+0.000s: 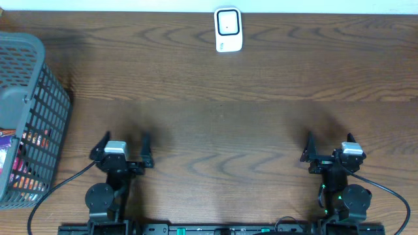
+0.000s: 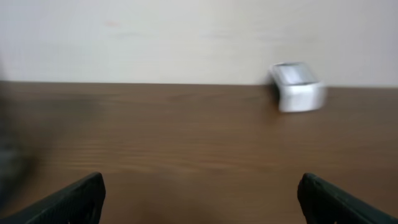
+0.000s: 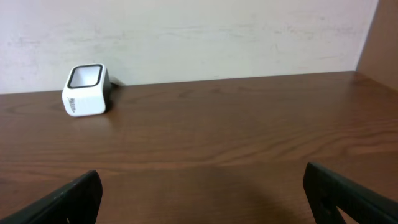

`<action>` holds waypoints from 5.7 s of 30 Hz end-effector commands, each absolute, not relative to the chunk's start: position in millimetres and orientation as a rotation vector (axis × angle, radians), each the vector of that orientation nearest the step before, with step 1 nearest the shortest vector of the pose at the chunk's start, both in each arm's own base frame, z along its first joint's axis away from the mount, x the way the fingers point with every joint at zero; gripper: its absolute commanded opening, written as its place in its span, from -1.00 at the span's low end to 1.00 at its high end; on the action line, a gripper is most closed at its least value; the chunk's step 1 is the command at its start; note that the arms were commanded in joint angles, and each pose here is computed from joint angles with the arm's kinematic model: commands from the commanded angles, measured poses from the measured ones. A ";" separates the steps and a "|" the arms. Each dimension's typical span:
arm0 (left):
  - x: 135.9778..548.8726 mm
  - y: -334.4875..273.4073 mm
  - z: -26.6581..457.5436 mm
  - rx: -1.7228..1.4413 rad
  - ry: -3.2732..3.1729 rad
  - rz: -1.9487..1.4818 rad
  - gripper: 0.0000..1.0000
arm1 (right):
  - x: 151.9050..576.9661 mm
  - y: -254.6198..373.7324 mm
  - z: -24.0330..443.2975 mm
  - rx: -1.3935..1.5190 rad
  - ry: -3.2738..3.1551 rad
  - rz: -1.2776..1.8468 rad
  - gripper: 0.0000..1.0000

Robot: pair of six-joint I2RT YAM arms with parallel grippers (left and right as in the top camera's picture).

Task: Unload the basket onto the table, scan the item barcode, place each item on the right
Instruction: 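Move the left gripper into the mesh basket toward the purple pack, then grasp the purple '40 LINERS' pack with the left gripper and lift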

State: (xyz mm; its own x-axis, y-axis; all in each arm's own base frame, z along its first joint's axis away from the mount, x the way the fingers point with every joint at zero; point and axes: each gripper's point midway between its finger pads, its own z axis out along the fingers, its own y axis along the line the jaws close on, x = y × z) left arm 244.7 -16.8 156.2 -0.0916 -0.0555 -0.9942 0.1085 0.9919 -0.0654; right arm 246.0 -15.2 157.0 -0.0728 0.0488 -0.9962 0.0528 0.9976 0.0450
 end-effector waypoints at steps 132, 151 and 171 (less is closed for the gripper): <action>370.1 299.0 254.1 -0.926 1.925 -0.981 -0.85 | 245.7 -18.4 155.7 0.102 1.646 -0.007 0.99; 328.1 274.9 427.8 -0.813 1.717 -0.465 0.41 | 245.7 -18.5 155.7 0.102 1.646 -0.007 0.98; 342.3 333.5 162.5 -1.012 2.562 0.375 0.96 | 245.7 -18.5 155.7 0.102 1.646 -0.007 0.98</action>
State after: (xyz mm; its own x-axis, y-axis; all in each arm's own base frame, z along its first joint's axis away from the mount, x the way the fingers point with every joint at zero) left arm 354.4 317.2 184.3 -0.4898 -0.7590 -0.4289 -0.7580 0.6138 -0.2206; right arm 245.9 -17.5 156.7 -0.0732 0.0517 -0.9960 0.0656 0.9967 0.0469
